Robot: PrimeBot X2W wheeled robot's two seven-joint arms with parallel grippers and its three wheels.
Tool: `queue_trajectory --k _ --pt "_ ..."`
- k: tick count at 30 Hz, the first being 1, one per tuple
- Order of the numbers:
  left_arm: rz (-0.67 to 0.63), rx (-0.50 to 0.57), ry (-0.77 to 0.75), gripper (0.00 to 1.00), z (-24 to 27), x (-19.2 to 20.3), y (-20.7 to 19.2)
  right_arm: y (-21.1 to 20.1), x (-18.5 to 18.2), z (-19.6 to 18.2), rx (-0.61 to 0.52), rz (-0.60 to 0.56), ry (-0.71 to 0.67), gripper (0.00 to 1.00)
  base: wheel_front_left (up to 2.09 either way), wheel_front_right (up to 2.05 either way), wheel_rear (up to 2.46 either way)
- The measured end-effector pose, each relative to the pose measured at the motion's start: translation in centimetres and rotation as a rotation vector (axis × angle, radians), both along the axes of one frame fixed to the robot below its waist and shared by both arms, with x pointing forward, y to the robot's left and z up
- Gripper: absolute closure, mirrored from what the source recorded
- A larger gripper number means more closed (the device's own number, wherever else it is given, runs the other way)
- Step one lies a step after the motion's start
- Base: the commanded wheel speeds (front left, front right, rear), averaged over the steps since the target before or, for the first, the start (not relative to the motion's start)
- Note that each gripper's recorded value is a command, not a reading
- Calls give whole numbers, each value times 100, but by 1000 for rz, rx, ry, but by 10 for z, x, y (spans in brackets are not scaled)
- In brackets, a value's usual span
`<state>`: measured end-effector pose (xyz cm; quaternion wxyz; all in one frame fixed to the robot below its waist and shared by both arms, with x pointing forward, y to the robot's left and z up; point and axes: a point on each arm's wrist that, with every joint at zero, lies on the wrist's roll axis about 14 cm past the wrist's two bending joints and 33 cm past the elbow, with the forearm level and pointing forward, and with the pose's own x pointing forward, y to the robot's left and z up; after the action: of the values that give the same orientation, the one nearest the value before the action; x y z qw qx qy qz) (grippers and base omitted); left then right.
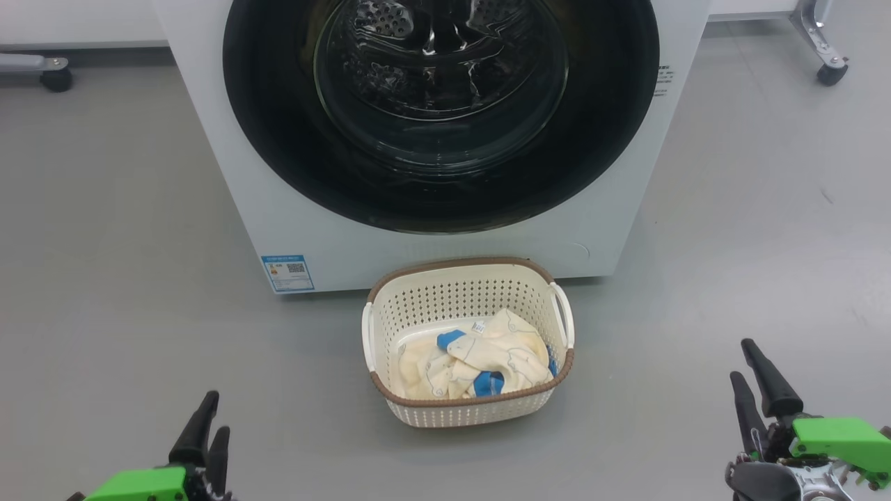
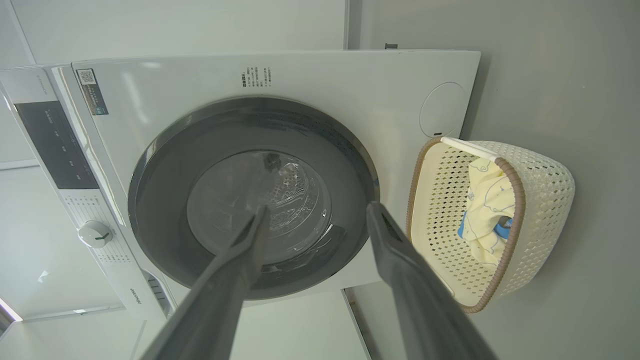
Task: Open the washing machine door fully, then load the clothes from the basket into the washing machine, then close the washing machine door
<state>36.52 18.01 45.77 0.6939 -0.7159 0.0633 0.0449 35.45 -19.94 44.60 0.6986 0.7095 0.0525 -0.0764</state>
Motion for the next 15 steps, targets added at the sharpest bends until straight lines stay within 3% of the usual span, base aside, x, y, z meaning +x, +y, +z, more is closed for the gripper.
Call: queue_trajectory --k 15 --pt "-3 124 -19 0 6 3 -2 -5 3 3 -169 12 4 0 0 0 0"
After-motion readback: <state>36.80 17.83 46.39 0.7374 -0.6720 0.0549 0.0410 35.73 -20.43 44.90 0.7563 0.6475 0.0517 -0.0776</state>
